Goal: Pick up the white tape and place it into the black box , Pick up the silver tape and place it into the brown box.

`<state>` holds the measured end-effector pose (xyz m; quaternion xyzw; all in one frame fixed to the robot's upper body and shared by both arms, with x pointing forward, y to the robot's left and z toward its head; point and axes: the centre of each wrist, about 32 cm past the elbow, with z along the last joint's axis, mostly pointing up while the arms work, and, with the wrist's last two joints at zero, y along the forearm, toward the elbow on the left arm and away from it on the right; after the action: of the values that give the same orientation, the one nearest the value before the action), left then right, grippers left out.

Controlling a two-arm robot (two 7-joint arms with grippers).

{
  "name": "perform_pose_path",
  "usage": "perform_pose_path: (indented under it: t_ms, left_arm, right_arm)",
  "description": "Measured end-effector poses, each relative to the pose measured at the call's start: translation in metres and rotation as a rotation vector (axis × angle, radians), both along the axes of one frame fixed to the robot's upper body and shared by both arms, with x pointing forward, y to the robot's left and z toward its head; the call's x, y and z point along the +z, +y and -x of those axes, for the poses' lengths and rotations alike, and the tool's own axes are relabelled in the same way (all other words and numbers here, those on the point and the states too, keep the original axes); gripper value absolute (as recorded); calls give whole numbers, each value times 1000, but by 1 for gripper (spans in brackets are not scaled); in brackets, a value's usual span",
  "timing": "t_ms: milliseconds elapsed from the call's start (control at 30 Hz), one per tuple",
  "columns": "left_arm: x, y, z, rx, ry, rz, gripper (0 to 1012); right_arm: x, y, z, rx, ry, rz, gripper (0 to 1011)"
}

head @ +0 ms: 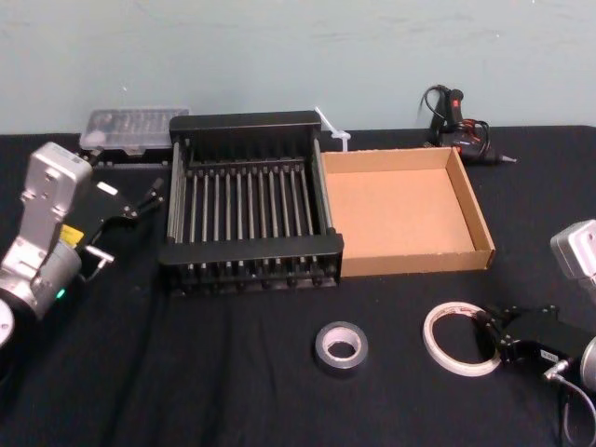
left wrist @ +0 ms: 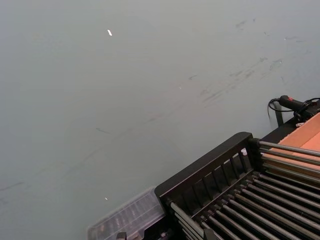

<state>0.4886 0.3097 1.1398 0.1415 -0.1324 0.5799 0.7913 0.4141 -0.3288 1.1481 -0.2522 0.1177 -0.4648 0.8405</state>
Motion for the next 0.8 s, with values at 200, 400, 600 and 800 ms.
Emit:
perform_pose_path:
  t_ms: [200,400,600,800]
  left_arm:
    - [0,0,0,0,0,0,1001]
    - [0,0,0,0,0,0,1001]
    - [0,0,0,0,0,0,1001]
    - [0,0,0,0,0,0,1001]
  right_arm:
    - [0,0,0,0,0,0,95]
    - [0,0,0,0,0,0,95]
    - [0,0,0,0,0,0,95]
    - [0,0,0,0,0,0,95]
